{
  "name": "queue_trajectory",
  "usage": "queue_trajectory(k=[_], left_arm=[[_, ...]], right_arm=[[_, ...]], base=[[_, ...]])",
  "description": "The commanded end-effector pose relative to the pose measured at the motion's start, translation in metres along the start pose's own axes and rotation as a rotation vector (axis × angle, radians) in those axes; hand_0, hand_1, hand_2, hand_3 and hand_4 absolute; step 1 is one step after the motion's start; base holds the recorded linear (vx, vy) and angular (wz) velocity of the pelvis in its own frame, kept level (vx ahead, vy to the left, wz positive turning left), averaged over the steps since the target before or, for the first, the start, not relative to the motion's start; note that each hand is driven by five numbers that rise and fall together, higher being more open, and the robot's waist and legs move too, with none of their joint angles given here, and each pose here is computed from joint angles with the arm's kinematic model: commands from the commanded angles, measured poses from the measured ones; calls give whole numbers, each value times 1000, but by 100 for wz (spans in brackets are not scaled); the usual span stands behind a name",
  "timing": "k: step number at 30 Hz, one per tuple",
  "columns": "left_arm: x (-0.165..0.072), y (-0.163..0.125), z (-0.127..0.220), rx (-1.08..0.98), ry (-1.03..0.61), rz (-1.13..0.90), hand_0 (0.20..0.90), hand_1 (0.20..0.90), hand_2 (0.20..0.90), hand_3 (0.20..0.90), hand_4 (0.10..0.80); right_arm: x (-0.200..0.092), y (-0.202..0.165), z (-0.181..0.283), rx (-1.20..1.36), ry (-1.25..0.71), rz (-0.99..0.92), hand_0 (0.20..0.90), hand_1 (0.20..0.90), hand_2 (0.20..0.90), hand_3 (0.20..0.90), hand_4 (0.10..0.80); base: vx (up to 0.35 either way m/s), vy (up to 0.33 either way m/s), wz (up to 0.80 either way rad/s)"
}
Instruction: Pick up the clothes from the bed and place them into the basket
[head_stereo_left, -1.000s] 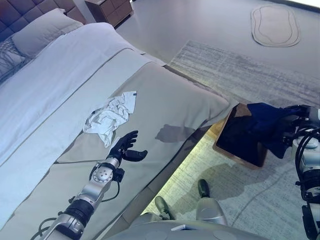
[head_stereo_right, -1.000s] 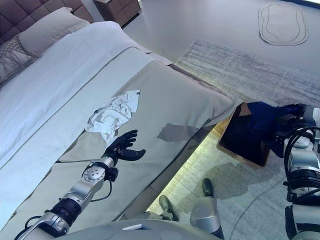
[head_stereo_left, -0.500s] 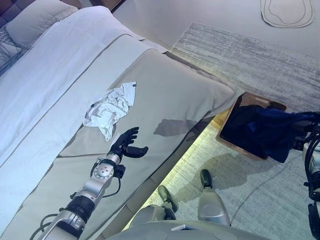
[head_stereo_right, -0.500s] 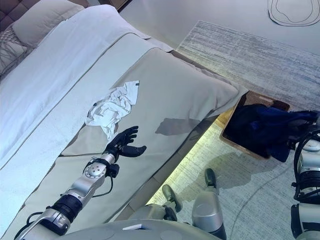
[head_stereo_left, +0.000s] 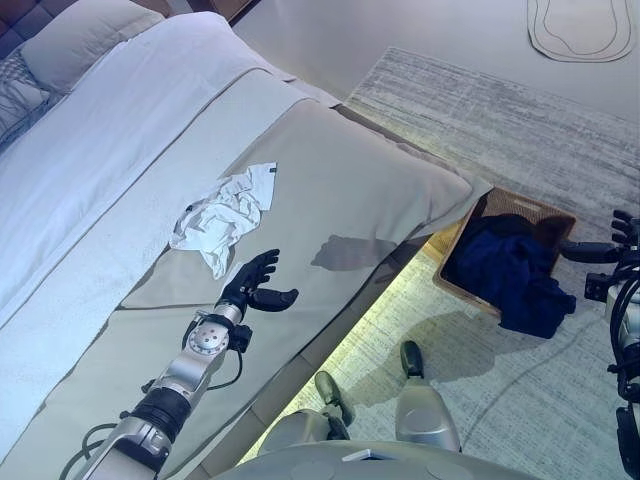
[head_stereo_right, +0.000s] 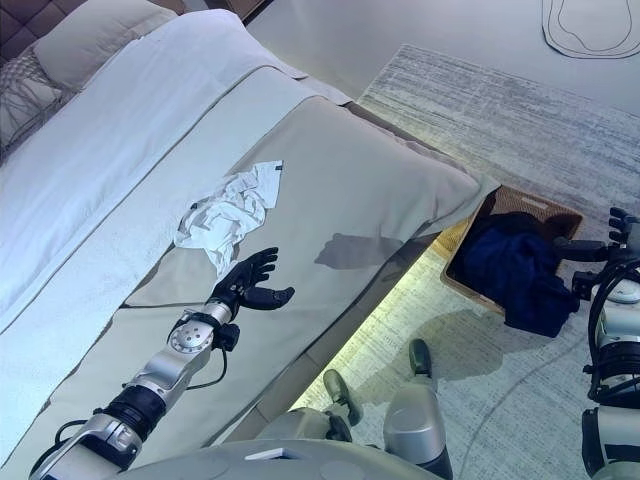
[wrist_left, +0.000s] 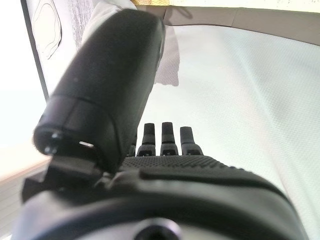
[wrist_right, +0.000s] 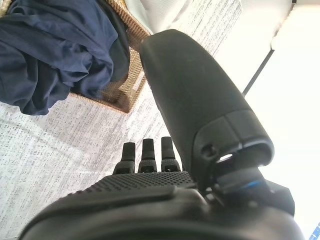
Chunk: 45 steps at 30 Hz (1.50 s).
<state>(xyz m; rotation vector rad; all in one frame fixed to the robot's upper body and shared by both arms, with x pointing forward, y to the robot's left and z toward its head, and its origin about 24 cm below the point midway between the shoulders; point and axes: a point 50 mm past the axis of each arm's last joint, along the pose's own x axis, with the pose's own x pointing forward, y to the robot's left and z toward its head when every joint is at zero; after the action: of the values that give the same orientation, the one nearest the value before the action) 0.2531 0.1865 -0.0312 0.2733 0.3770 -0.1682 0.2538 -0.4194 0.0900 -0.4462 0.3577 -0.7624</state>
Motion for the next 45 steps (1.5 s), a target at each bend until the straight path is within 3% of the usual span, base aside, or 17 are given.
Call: queue_trajectory(k=[1,12,27,35,41,45], left_arm=[[1,16,23,-10,-135,44,900,900,900,900,800],[0,16,18,-21,-111,49,900,900,900,900,800],[-3,30,18,-1,-106,134,900,900,900,900,800],[-20,46,6,45,-80,133,900,900,900,900,800],[-19,55,17,66,-112,117,900,900,900,900,800],[-6,51,50,49,-237,136,900,900,900,900,800]], right_arm=[[2,-21,57,1,-248,-51,900,900,900,900,800],[-4,3,62,-21,-299,43,900,900,900,900,800],[-39,66,151,-27,-668,99,900,900,900,900,800],[-41,92,167,37,-596,145,900,900,900,900,800],[-33,82,159,80,-535,116,900,900,900,900,800],[-34,67,192,122,-606,45,900,900,900,900,800]], base=[[0,0,0],[15,5,9],[28,62,37],[157,215,24],[187,55,36],[-56,-128,64]])
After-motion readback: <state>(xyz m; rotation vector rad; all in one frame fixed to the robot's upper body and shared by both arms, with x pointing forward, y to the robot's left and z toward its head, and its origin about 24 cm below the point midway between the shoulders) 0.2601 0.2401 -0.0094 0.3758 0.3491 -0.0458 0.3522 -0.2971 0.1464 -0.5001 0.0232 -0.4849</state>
